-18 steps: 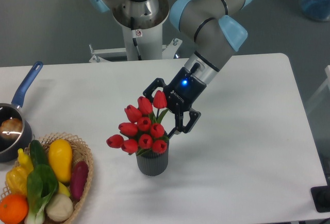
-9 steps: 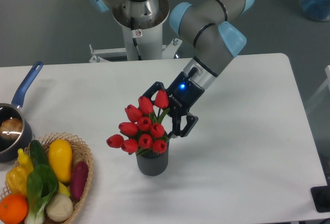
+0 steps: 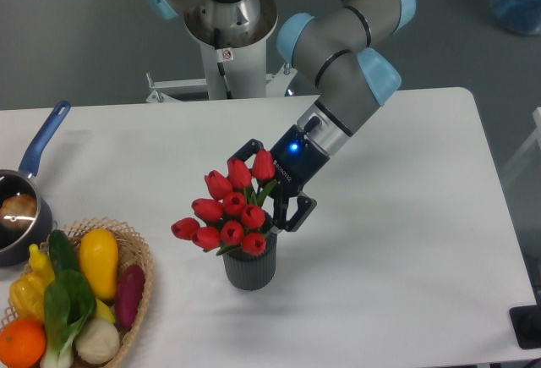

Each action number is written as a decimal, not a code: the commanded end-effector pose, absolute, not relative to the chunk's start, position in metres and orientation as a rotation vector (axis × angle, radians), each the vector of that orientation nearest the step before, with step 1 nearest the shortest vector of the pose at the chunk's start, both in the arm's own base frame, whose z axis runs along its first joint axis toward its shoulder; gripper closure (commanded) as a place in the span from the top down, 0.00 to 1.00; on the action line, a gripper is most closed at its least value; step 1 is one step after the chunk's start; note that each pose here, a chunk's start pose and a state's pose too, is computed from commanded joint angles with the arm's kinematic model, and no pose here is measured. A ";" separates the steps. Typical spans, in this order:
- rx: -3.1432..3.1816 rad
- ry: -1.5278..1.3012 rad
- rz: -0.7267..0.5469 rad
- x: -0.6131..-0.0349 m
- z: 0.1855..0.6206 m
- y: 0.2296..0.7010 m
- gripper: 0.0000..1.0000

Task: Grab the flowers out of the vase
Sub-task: 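Close the gripper on the tulip stems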

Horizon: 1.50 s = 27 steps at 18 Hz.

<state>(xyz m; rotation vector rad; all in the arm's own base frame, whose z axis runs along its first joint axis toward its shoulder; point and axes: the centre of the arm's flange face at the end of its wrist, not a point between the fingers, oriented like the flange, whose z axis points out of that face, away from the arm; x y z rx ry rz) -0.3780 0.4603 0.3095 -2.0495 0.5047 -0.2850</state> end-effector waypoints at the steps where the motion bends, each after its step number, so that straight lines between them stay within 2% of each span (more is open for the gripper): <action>1: -2.048 0.509 -0.285 -0.378 0.308 0.461 1.00; 14: -2.022 0.511 -0.286 -0.379 0.307 0.461 1.00; 17: -2.000 0.504 -0.299 -0.377 0.306 0.461 0.91; 19: -1.994 0.504 -0.302 -0.377 0.305 0.462 0.78; 20: -1.993 0.505 -0.301 -0.377 0.305 0.462 0.74; 24: -1.992 0.507 -0.293 -0.379 0.305 0.459 0.73; 26: -1.993 0.504 -0.293 -0.380 0.304 0.459 0.64; 27: -1.993 0.504 -0.293 -0.380 0.304 0.459 0.63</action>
